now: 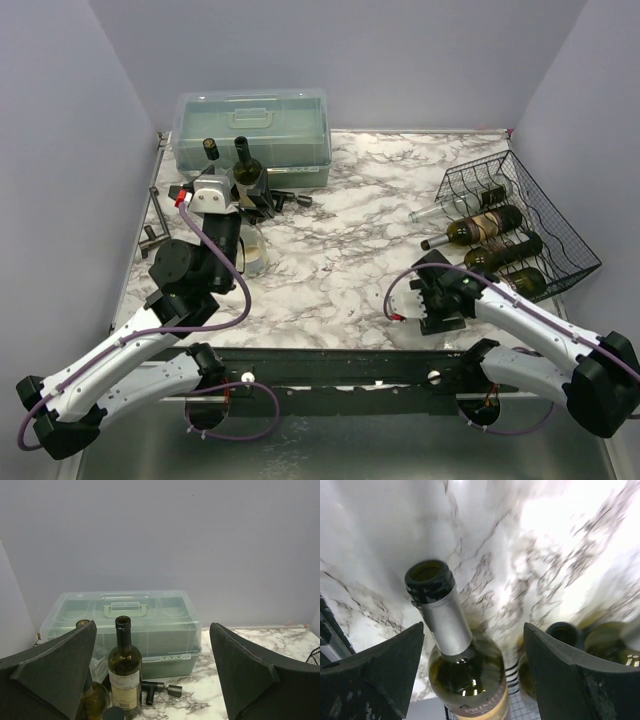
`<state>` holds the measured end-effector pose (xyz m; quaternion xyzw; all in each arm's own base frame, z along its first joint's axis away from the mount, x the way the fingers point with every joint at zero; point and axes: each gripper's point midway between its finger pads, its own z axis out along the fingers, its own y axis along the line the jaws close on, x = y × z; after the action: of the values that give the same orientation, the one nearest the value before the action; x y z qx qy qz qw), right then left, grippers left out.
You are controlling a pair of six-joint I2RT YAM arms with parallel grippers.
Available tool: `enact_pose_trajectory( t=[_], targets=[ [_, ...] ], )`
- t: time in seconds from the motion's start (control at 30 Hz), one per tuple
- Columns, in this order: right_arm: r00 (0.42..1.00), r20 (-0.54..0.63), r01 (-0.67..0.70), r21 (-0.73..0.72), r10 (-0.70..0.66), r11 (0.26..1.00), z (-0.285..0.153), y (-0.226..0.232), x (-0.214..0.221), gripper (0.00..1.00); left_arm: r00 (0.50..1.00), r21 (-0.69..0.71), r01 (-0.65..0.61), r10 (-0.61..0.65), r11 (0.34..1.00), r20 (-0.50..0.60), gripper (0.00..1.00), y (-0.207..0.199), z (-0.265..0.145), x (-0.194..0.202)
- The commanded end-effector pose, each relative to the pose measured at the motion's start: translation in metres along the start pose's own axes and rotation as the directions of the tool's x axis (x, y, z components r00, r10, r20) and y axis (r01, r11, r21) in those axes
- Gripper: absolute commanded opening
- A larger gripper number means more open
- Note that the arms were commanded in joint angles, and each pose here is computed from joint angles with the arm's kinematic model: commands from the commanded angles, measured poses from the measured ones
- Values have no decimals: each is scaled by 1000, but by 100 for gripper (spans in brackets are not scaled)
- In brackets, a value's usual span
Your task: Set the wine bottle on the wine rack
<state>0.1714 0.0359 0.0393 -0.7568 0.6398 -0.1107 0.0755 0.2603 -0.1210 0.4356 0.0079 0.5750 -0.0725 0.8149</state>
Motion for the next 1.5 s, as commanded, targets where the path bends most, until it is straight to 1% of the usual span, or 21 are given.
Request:
enact_pose_trajectory(
  t=[0.0,0.1,0.23,0.3,0.37,0.53,0.6,1.0,1.07,1.17,1.27,1.47],
  targets=[
    [988,147,55,-71,-44,996,-20,10,-33,82,1000,45,-1,1,999,-8,96,-10,-1,4],
    [975,214,74,-89,-54,993,-31,13,-50,82,1000,60,-3,3,998,-12,96,-14,-1,6],
    [952,304,67,-109,-31,992,-41,13,-73,83,1000,87,-5,5,996,-1,97,-18,-3,4],
    [938,347,54,-112,-12,992,-46,10,-83,82,1000,89,-5,5,996,2,96,-18,-4,3],
    [928,371,10,-83,22,996,-45,0,-91,81,1000,91,0,0,996,5,96,-18,-4,2],
    [945,326,-25,-5,26,1000,-38,-22,-89,78,1000,89,4,-5,996,11,96,-16,-5,-1],
    [954,300,-27,5,24,1000,-35,-26,-87,76,1000,89,7,-8,996,13,97,-15,-6,-2],
    [974,219,78,-55,-64,995,-15,-14,-87,75,1000,98,14,-17,995,22,96,-17,-9,-4],
    [982,173,88,-39,-80,995,-11,-14,-79,75,1000,98,14,-17,995,25,96,-17,-9,-5],
    [991,118,63,13,-64,998,-4,-21,-70,75,999,100,13,-16,995,29,96,-17,-10,-7],
    [996,64,50,54,-54,997,-2,-27,-60,72,1000,103,10,-13,995,26,96,-19,-10,-5],
    [998,41,42,49,-44,998,-5,-23,-54,71,1000,105,8,-11,994,25,96,-19,-10,-5]
  ],
)
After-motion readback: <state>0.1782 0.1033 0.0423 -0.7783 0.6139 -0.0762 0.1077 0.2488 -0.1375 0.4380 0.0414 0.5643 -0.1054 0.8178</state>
